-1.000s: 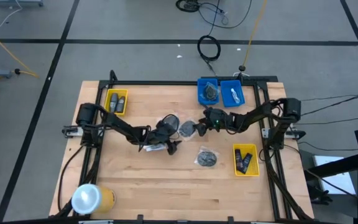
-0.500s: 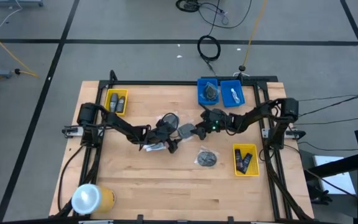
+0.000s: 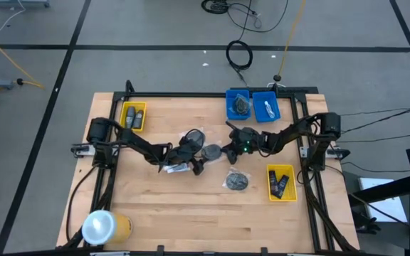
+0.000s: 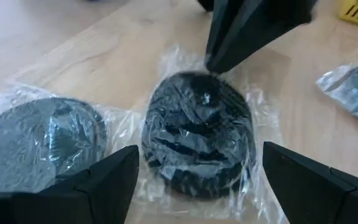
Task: Pick & Place Travel size toiletries
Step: Put the black hairbrush into the left blue bin
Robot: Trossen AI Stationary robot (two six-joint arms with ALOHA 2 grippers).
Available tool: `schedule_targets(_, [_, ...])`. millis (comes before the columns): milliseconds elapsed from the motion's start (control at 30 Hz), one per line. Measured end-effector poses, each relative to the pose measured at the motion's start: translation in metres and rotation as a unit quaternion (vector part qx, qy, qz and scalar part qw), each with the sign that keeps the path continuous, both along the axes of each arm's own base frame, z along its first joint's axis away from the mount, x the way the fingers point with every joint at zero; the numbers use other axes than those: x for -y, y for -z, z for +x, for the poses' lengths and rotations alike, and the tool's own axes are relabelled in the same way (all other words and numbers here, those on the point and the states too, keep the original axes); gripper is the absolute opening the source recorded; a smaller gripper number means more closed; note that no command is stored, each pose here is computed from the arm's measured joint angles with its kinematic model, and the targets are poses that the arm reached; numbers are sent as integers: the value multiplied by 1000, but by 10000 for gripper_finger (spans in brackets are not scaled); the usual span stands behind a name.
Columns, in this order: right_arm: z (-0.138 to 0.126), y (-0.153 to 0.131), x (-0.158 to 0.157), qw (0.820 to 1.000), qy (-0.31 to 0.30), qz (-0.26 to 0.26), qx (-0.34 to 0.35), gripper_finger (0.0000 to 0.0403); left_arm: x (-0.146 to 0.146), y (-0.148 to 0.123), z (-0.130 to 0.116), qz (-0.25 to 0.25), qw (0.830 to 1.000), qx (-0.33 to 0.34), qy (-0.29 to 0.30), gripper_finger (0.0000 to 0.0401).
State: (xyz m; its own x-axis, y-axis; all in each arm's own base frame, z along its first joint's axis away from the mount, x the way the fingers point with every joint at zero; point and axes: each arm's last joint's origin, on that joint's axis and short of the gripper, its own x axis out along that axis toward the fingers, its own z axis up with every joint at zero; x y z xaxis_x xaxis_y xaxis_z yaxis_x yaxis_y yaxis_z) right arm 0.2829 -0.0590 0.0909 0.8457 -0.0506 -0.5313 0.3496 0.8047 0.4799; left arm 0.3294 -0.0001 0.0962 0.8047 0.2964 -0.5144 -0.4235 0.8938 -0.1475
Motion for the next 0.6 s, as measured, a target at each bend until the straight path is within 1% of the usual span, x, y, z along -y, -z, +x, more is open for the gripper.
schedule_targets(67, [0,1,-2,1000,-10,-17,-9,8,0,-6,-3,-1,1000,-9,0,335])
schedule_targets(133, [-1,3,-3,999,4,-32,-21,8,0,-15,-7,1,1000,-21,-3,335])
schedule_targets(267, [-3,-5,-4,996,21,-74,-33,2,2,-30,-20,34,997,-64,-36,335])
schedule_targets(400, [-6,-34,-4,990,48,-130,-3,1,10,-25,-29,66,991,-87,-71,335])
schedule_targets(500, [-14,-59,-2,982,73,-171,8,1,15,-14,-32,64,990,-81,-93,335])
schedule_targets(600, [-26,-85,2,969,99,-224,14,0,21,-1,-36,64,989,-83,-107,335])
